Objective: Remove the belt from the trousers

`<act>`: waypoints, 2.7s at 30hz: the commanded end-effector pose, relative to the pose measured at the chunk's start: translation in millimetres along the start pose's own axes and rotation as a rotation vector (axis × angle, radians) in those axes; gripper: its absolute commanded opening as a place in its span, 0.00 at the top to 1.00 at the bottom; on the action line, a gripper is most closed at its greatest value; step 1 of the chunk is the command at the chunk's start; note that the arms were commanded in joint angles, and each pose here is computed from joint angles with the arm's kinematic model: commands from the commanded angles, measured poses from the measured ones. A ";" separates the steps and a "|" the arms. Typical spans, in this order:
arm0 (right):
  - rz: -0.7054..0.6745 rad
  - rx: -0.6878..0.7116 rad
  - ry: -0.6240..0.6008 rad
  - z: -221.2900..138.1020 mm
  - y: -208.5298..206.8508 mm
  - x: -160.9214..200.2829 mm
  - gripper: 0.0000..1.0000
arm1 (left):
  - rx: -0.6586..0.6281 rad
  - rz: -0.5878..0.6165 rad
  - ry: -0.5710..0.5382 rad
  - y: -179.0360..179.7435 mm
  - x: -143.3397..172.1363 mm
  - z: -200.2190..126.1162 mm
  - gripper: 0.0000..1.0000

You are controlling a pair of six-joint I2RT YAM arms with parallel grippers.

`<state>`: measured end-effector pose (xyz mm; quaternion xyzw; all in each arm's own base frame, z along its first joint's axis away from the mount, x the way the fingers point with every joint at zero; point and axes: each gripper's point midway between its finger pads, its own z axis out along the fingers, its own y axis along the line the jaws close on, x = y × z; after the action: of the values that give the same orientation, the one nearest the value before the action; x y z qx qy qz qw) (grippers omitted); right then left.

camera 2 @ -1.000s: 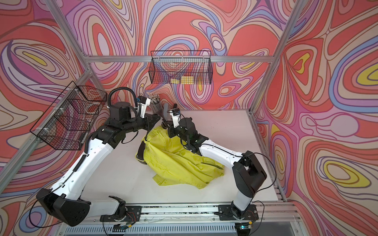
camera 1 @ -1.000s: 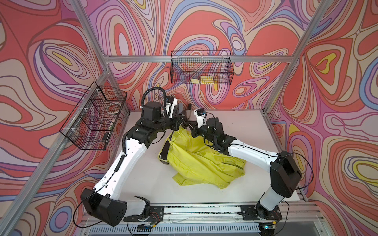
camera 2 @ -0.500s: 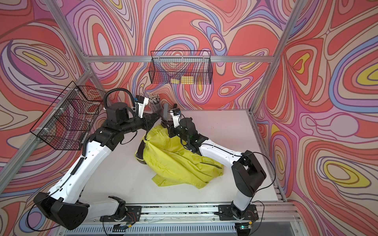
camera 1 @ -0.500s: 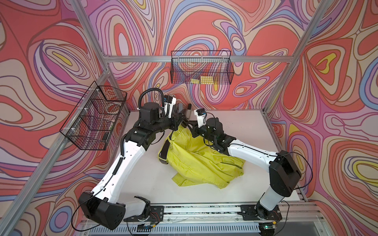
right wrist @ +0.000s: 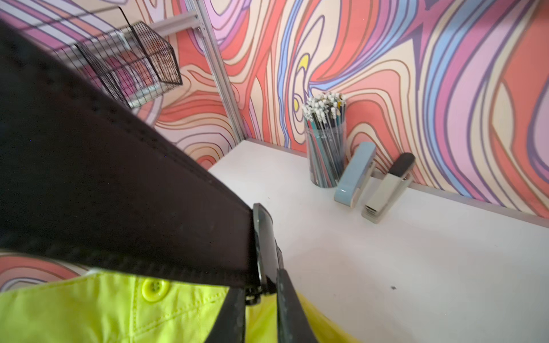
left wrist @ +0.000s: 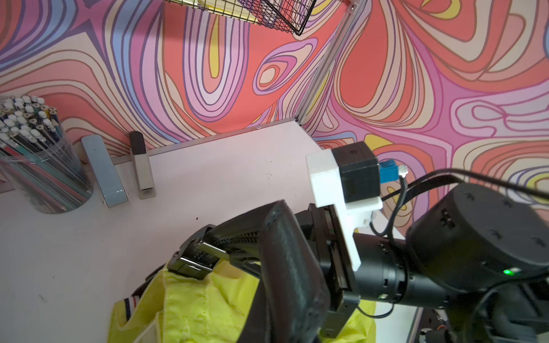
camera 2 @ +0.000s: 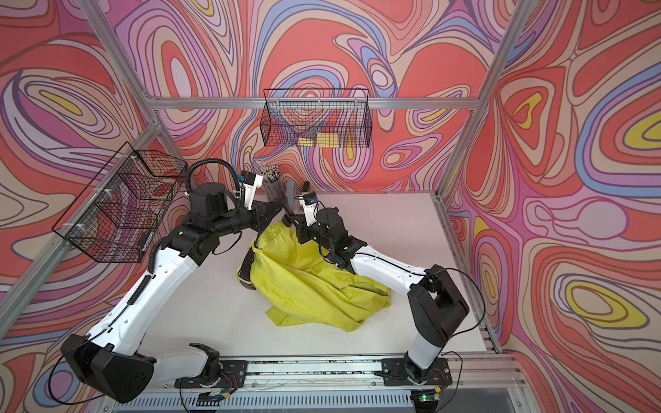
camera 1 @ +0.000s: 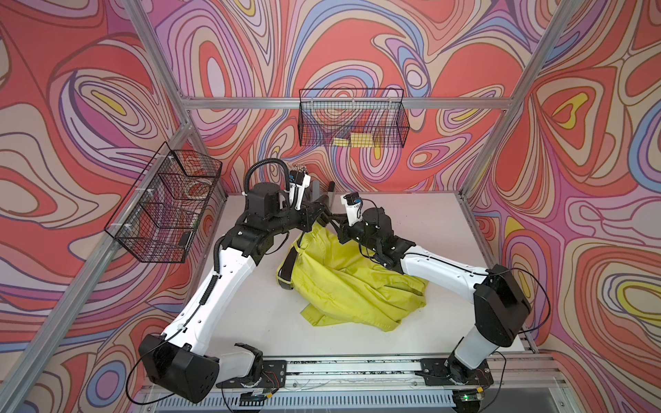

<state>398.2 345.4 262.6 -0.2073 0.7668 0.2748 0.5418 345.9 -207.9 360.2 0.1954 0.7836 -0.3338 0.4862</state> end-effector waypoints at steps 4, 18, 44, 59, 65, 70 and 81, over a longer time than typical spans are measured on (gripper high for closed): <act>-0.159 0.435 0.400 -62.3 -90.3 56.7 1.00 | 0.046 0.349 -0.220 -33.2 -29.6 -39.3 0.57; -0.171 0.402 0.519 -76.9 -74.5 17.9 1.00 | 0.147 0.769 -0.162 -63.9 7.2 -0.5 0.21; -0.127 0.237 0.630 -71.0 -45.3 23.4 1.00 | -0.049 0.876 -0.183 -62.1 -13.6 77.8 1.00; 0.016 0.192 -0.136 -126.9 -36.1 -72.6 0.55 | -0.160 0.513 -0.101 -50.6 -43.0 44.9 1.00; 0.020 0.113 -0.117 -103.7 -23.8 -74.1 0.53 | -0.191 0.383 -0.117 -41.6 -54.1 39.4 1.00; 0.016 0.064 -0.113 -84.2 -18.5 -65.4 0.52 | -0.172 0.316 -0.091 -40.7 -51.7 37.4 1.00; 0.020 0.000 -0.095 -60.5 -11.3 -53.2 0.52 | -0.169 0.251 -0.080 -35.3 -52.2 32.6 1.00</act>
<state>380.5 288.2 318.9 -0.1757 0.7571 0.2634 0.5715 376.3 -253.3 364.1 0.2583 0.7855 -0.1650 0.5377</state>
